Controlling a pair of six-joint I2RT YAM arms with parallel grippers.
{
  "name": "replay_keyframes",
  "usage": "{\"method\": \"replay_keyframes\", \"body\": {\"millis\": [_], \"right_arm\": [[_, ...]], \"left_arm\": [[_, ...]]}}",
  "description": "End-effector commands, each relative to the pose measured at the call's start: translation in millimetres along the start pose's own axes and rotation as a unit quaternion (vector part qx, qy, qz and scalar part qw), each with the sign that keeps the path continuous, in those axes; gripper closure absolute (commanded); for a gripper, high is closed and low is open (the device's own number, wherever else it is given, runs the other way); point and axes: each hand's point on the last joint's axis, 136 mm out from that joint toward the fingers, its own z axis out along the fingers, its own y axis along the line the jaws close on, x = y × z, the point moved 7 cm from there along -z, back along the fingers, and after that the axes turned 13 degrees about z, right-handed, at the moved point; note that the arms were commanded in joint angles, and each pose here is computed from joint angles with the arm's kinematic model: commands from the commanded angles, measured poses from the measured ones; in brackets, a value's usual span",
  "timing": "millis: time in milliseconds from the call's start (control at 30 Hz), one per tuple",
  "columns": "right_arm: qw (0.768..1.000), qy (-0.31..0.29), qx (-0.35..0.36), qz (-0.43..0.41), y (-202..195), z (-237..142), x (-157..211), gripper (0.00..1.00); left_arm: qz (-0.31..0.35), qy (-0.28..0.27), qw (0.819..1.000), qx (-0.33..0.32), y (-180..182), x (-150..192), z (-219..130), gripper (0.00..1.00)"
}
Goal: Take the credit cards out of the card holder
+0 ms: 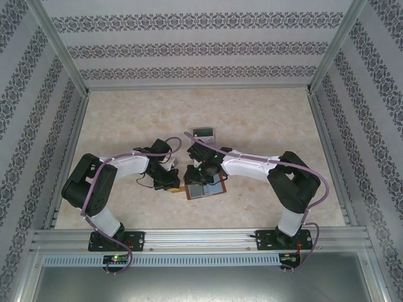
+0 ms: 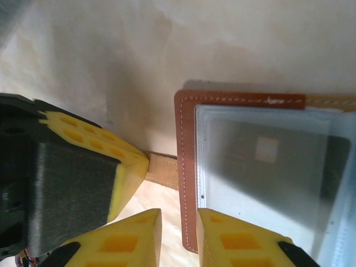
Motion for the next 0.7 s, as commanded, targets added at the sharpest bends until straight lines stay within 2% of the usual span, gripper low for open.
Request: {"method": "replay_keyframes", "body": {"millis": [0, 300, 667], "right_arm": [[1.000, 0.018, 0.008, 0.007, 2, 11, 7, 0.74], [0.998, 0.020, 0.054, 0.002, -4, 20, 9, 0.67], [0.995, 0.000, 0.100, -0.011, -11, 9, 8, 0.61]], "left_arm": [[-0.006, 0.006, 1.000, -0.007, 4, 6, 2, 0.96], [-0.001, 0.004, 1.000, -0.008, 3, 6, 0, 0.96], [0.001, 0.005, 1.000, -0.009, 3, 5, 0, 0.96]]}}
